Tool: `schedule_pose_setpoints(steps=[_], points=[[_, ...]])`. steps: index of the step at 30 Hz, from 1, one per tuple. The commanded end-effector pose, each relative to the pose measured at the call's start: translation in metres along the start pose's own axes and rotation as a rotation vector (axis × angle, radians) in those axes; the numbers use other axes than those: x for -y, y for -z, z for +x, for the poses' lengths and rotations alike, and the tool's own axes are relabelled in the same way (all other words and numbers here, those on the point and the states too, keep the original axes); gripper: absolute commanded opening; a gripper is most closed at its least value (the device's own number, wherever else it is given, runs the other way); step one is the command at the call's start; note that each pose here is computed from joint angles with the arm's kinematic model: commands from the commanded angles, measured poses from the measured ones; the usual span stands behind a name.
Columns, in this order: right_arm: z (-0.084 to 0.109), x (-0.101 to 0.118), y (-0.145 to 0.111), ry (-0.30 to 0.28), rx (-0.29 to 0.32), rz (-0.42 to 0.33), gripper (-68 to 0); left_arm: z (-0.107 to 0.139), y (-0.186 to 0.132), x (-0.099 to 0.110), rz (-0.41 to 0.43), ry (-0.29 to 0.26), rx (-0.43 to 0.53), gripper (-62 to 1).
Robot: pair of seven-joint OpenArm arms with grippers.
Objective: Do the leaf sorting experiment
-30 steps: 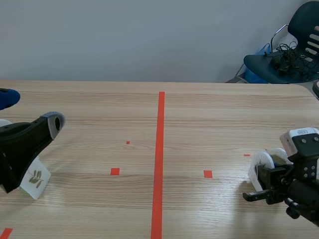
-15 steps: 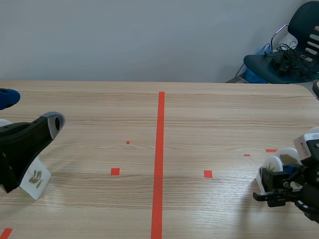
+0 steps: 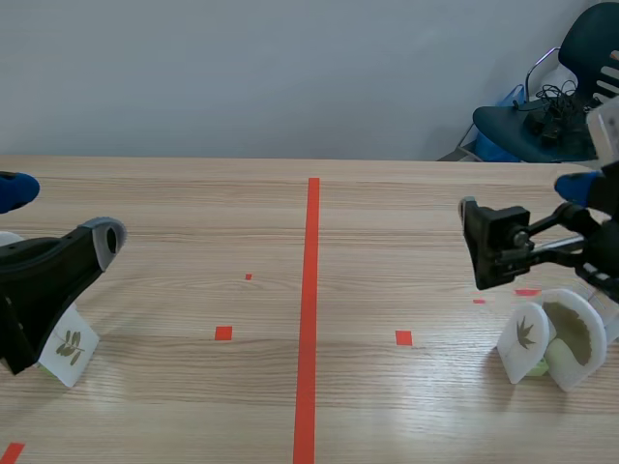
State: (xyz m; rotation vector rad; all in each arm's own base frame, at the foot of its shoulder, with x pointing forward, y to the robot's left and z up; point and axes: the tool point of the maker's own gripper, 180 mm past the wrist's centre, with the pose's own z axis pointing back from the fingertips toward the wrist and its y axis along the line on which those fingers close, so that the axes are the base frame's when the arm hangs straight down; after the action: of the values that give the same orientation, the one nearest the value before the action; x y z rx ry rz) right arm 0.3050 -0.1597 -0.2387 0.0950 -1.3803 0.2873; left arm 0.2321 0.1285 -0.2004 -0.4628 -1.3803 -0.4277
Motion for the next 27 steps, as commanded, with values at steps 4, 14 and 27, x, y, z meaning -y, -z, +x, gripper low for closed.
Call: schedule_pose_setpoints(steps=[4,14,27], points=[[0.014,-0.008,-0.014,0.017,-0.010,0.059,0.4,0.006,0.001,0.001,-0.005,-0.008,0.028,1.4],[0.031,-0.073,-0.069,-0.079,-0.078,0.313,0.4,0.005,0.001,0.001,-0.005,-0.008,0.024,1.4],[0.037,-0.072,-0.069,-0.056,-0.039,0.301,0.4,0.002,0.001,0.001,-0.005,-0.005,0.007,1.4]])
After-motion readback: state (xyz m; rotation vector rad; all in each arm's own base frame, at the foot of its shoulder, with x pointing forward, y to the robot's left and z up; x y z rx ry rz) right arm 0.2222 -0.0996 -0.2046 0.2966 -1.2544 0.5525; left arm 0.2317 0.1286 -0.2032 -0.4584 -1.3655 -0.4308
